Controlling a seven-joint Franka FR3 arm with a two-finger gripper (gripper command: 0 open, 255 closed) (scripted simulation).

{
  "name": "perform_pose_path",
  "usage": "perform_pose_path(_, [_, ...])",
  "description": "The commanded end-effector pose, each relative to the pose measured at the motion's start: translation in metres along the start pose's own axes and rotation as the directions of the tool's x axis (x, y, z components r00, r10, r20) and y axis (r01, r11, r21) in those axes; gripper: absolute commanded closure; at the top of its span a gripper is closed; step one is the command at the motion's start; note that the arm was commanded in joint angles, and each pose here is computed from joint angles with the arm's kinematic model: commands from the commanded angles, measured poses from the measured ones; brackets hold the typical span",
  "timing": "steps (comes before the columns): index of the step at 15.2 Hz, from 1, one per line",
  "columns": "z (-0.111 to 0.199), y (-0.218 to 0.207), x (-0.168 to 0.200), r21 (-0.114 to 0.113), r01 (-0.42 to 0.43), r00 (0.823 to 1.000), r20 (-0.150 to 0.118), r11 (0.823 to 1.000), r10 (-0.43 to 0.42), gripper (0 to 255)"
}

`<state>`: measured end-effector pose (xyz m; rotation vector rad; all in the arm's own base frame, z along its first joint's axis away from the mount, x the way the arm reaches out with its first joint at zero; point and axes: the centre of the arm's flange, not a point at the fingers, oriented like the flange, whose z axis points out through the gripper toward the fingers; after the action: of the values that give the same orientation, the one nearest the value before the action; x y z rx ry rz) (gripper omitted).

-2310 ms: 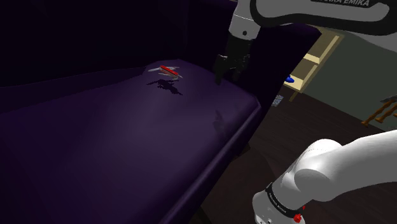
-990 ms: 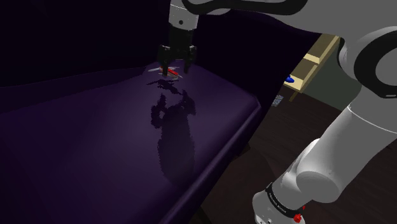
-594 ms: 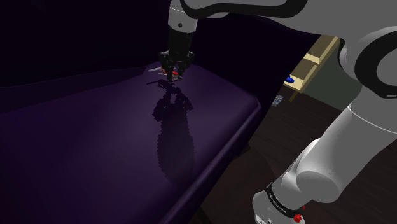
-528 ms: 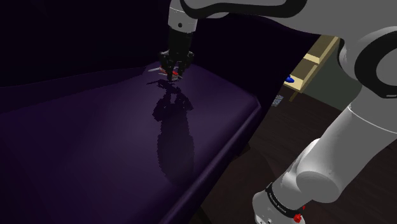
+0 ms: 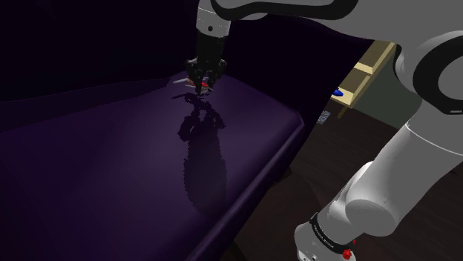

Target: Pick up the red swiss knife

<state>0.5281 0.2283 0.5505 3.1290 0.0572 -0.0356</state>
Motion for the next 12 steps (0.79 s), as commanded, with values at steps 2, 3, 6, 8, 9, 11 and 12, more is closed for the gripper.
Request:
perform_pose_path(2, [-0.012, 0.0, 0.0, -0.001, 0.0, 1.0, 0.004, 1.0, 0.0, 255])
perform_pose_path(3, [-0.018, 0.0, 0.0, -0.001, 0.0, 1.0, 0.004, 1.0, 0.0, 255])
perform_pose_path(6, [-0.034, 0.0, -0.001, -0.001, 0.0, 1.0, 0.004, 1.0, 0.0, 255])
perform_pose_path(8, [-0.044, 0.001, -0.001, -0.001, 0.0, 1.0, 0.004, 1.0, 0.0, 255])
perform_pose_path(9, [-0.049, 0.001, -0.001, -0.001, 0.0, 1.0, 0.004, 1.0, 0.0, 255])
perform_pose_path(11, [-0.06, 0.001, -0.001, -0.001, 0.0, 1.0, 0.004, 1.0, 0.0, 255])
perform_pose_path(12, [-0.065, 0.001, -0.002, -0.001, 0.0, 1.0, 0.004, 1.0, 0.0, 255])
